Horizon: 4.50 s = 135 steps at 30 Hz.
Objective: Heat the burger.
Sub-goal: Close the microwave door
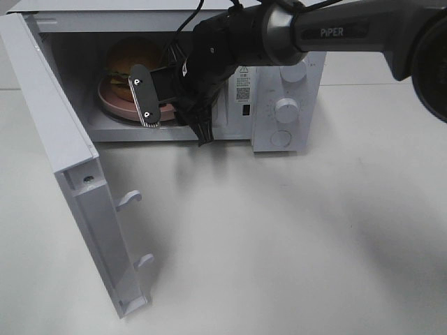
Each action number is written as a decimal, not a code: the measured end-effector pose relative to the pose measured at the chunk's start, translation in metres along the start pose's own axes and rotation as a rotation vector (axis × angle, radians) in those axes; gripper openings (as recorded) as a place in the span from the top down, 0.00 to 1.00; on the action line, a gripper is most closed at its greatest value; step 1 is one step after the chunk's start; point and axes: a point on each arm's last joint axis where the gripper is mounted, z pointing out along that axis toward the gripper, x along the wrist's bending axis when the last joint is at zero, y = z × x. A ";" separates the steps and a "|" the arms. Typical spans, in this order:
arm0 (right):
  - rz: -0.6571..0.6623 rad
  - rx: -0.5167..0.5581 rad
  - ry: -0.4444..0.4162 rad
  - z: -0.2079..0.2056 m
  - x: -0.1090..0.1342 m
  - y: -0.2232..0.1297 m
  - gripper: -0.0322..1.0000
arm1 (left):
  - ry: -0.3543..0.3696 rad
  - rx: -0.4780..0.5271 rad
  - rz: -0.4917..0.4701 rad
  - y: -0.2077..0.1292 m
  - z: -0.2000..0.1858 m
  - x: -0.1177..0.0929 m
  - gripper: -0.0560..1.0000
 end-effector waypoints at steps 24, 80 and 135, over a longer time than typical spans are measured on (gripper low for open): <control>-0.002 -0.040 -0.096 -0.052 0.030 -0.006 0.24 | 0.000 0.000 0.000 0.000 0.000 0.000 0.01; 1.235 0.121 0.086 -0.231 0.154 -0.040 0.24 | 0.000 0.000 0.000 0.000 0.000 0.000 0.01; 1.846 0.184 -0.404 -0.393 0.287 -0.091 0.24 | 0.000 0.000 0.000 0.000 0.000 0.000 0.01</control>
